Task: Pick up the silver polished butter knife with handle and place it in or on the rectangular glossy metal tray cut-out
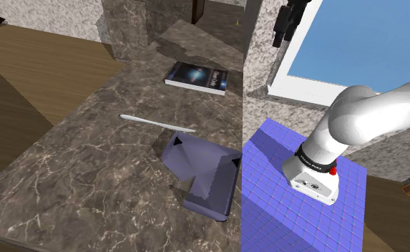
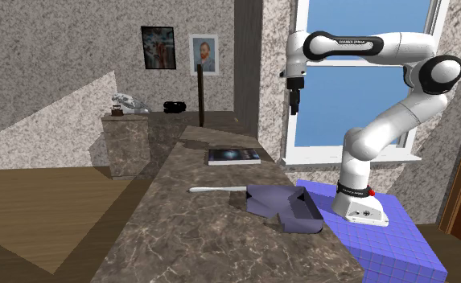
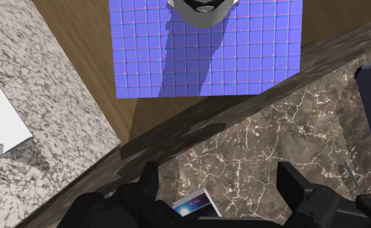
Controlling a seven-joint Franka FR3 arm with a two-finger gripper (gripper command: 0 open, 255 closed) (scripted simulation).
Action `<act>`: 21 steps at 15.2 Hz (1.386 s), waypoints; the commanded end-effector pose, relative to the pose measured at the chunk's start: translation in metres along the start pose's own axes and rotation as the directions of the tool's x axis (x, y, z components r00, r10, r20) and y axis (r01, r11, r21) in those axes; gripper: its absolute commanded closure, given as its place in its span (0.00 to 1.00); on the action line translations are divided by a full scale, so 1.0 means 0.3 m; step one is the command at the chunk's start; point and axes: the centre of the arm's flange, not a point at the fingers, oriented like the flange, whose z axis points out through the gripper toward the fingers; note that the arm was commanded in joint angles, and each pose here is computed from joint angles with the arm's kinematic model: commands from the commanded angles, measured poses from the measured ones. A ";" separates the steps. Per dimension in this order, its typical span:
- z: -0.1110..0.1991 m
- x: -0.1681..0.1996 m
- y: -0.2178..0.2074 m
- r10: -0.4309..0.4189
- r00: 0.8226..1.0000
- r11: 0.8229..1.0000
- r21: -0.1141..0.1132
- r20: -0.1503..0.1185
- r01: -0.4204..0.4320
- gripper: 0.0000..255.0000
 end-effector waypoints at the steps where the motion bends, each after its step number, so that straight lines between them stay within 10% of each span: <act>1: 0.000 0.000 0.000 0.000 1.000 1.000 0.000 0.000 0.000 0.00; 21: 0.371 0.480 -0.601 -0.282 0.957 0.959 -0.001 -0.064 0.283 0.00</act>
